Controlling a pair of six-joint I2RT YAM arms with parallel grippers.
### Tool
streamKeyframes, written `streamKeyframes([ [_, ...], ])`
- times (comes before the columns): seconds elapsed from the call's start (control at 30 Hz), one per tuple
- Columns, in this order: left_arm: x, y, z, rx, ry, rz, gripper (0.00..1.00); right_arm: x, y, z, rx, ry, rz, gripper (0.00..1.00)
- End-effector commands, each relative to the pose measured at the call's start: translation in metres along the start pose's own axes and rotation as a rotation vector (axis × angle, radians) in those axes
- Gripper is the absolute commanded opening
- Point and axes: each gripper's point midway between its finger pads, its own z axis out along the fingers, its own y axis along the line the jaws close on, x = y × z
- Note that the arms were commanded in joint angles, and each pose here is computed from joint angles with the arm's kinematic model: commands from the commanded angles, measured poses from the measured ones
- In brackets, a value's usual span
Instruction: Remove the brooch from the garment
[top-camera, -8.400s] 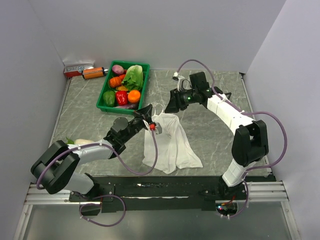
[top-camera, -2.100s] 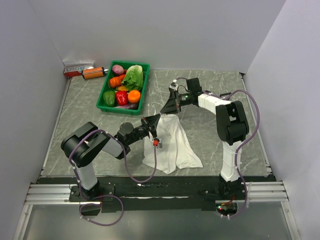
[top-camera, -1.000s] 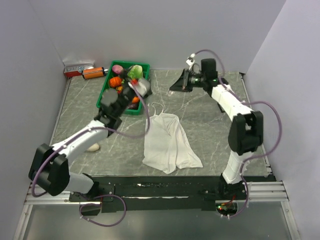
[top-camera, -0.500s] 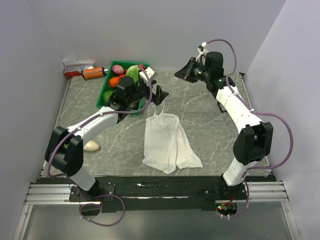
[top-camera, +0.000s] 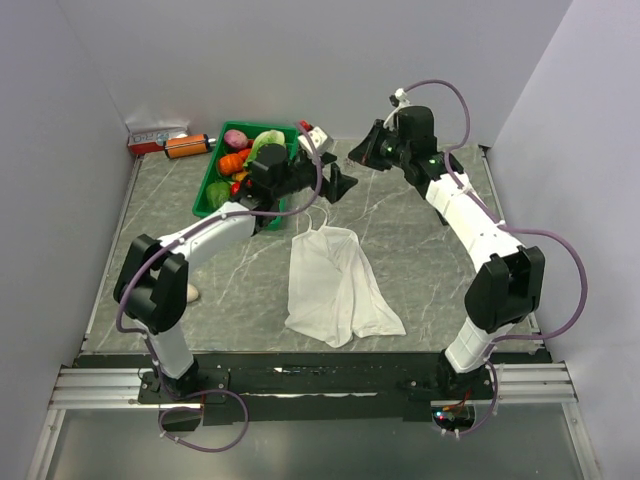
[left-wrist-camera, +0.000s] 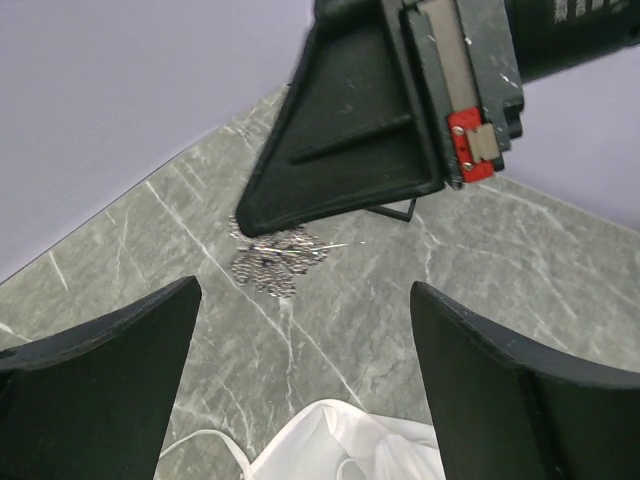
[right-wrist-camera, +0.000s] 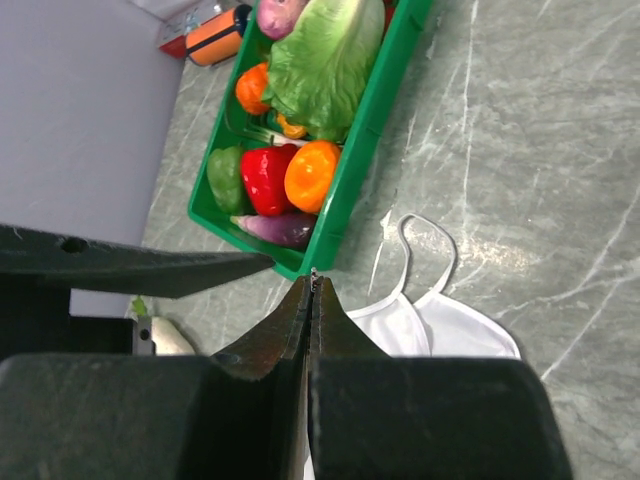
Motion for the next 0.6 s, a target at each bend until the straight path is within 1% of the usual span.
streamKeyframes([
  [0.0,-0.035,-0.003,0.013,-0.055,-0.093,0.099,0.91,-0.033,0.025,-0.028,-0.009,-0.116,-0.019,0.0],
  [0.07,-0.035,0.004,0.017,-0.102,-0.097,0.096,0.91,-0.033,0.025,-0.027,-0.009,-0.118,-0.02,0.0],
  [0.27,-0.037,0.009,0.019,-0.149,-0.104,0.091,0.9,-0.028,0.026,-0.027,-0.014,-0.11,-0.032,0.0],
  [0.4,-0.04,0.022,0.019,-0.218,-0.111,0.084,0.89,-0.026,0.028,-0.027,-0.02,-0.11,-0.04,0.0],
  [0.57,-0.041,0.028,0.019,-0.249,-0.111,0.087,0.89,-0.026,0.027,-0.027,-0.014,-0.116,-0.043,0.0],
])
